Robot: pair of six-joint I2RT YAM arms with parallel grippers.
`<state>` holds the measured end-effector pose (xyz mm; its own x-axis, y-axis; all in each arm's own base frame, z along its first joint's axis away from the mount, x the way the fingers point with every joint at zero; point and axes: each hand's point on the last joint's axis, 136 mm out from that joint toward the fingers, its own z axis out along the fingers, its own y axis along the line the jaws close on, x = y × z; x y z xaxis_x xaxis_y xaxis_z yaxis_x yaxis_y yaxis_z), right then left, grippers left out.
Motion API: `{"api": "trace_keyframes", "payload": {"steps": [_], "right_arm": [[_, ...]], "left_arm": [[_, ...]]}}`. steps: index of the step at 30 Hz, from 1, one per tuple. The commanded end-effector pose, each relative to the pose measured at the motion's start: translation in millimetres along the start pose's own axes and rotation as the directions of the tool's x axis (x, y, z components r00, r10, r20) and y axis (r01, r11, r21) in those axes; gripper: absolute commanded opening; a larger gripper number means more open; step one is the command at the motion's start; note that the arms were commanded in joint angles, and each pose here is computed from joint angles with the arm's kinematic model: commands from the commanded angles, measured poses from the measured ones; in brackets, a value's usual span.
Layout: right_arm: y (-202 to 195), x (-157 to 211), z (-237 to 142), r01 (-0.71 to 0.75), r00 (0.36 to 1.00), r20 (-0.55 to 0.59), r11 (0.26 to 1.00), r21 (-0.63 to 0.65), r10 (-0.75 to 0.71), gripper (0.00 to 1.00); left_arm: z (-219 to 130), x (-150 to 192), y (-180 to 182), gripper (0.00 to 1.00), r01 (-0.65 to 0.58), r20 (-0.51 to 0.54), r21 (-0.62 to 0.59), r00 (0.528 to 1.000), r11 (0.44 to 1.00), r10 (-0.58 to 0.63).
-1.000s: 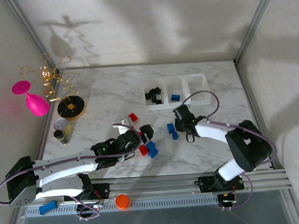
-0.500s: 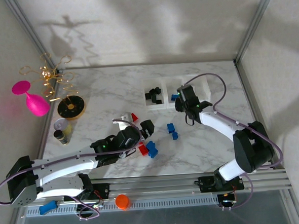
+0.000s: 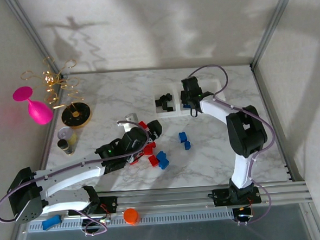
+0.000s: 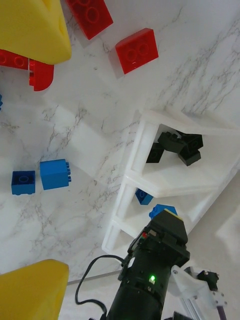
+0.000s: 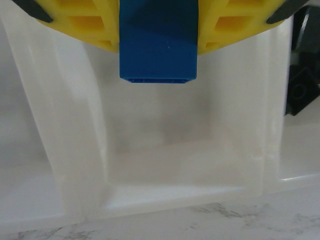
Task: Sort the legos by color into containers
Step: Place the lego in the container.
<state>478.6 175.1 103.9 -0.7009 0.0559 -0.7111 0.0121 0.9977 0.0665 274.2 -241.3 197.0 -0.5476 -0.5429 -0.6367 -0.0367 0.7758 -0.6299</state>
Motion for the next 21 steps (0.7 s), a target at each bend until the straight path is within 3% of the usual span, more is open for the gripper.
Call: {"api": "trace_keyframes", "payload": {"steps": [1, 9, 16, 21], "right_arm": [[0.3, -10.2, 10.2, 0.031, 0.999, 0.014, 0.999, 0.020, -0.031, 0.36], [1.8, -30.5, -6.6, 0.032, 0.998, 0.054, 0.999, 0.012, -0.033, 0.54], [4.8, -41.3, -51.8, 0.007, 0.996, 0.095, 0.998, -0.066, 0.000, 0.57], [6.9, -20.9, -79.6, -0.018, 0.997, 0.069, 0.990, -0.138, 0.028, 0.60]], "left_arm": [[2.5, -6.1, -8.6, 1.00, -0.002, 0.000, 0.020, 1.000, 1.000, 0.002], [3.2, -7.6, -8.7, 1.00, 0.001, -0.005, 0.023, 1.000, 1.000, 0.000], [2.3, -5.2, -11.9, 1.00, 0.010, -0.024, 0.037, 1.000, 0.999, -0.009], [0.3, 1.7, -6.9, 0.99, 0.014, -0.044, 0.039, 0.999, 0.999, -0.013]]}}
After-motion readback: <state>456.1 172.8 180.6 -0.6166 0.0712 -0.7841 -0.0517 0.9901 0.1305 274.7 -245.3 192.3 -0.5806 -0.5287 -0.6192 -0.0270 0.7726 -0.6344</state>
